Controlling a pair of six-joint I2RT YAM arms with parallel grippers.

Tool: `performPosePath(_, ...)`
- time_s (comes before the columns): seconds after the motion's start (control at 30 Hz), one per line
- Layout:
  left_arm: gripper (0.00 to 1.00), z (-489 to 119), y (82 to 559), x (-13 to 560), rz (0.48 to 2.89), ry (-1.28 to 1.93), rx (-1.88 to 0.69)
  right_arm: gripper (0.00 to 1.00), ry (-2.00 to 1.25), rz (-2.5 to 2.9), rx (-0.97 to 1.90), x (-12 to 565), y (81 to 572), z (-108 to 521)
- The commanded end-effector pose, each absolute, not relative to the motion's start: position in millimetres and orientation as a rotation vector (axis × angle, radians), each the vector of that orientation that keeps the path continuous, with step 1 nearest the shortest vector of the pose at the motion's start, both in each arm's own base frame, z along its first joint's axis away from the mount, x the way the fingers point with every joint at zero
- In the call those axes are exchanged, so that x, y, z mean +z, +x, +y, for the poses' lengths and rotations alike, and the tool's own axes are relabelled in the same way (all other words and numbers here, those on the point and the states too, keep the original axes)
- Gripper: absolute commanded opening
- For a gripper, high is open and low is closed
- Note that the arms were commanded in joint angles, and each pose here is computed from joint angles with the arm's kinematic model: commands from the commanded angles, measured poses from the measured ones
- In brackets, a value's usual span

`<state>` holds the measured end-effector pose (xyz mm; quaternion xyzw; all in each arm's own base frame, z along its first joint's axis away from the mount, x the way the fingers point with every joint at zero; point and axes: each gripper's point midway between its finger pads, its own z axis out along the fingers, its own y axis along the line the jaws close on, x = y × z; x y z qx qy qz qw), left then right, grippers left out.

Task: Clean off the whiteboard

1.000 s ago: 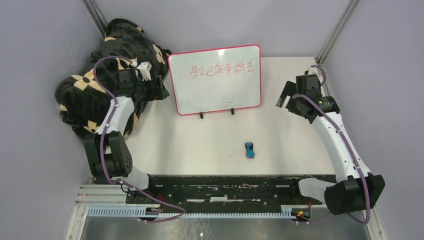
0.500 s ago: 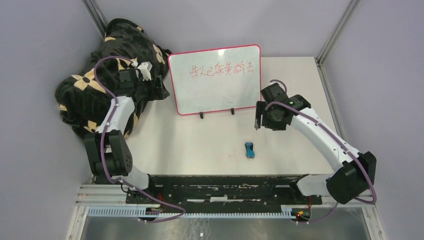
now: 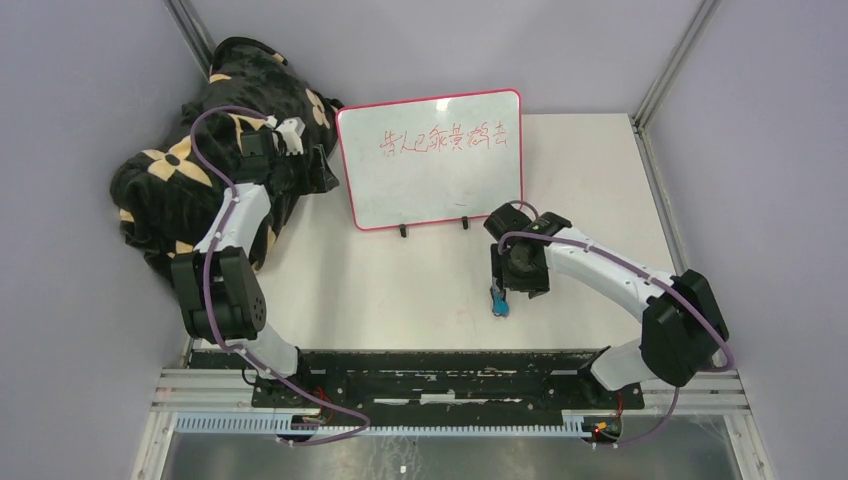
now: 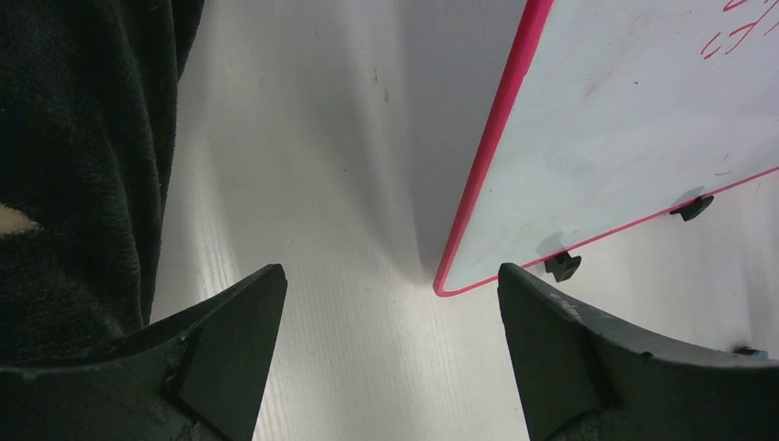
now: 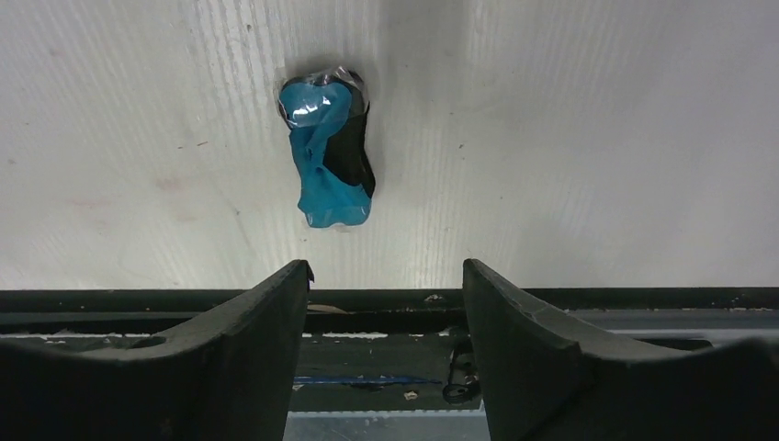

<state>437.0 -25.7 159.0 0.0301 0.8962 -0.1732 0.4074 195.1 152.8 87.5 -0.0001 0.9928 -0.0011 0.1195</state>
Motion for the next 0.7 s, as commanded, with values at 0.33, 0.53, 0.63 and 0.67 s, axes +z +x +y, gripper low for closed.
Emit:
performPosePath(0.33,0.89,-34.8,450.7,177.9,2.206,0.110,-0.491,0.68,-0.083,2.924,0.082,53.0,212.7,183.0)
performPosePath(0.53,0.89,-34.5,447.9,173.6,2.219,0.108,-0.487,0.63,-0.111,2.958,0.080,40.7,213.6,188.0)
performPosePath(0.63,0.89,-33.9,447.6,172.0,2.223,0.108,-0.484,0.62,-0.112,2.957,0.074,38.9,214.9,188.1)
performPosePath(0.67,0.89,-33.7,447.4,171.7,2.224,0.105,-0.485,0.61,-0.111,2.955,0.072,38.5,215.5,188.0)
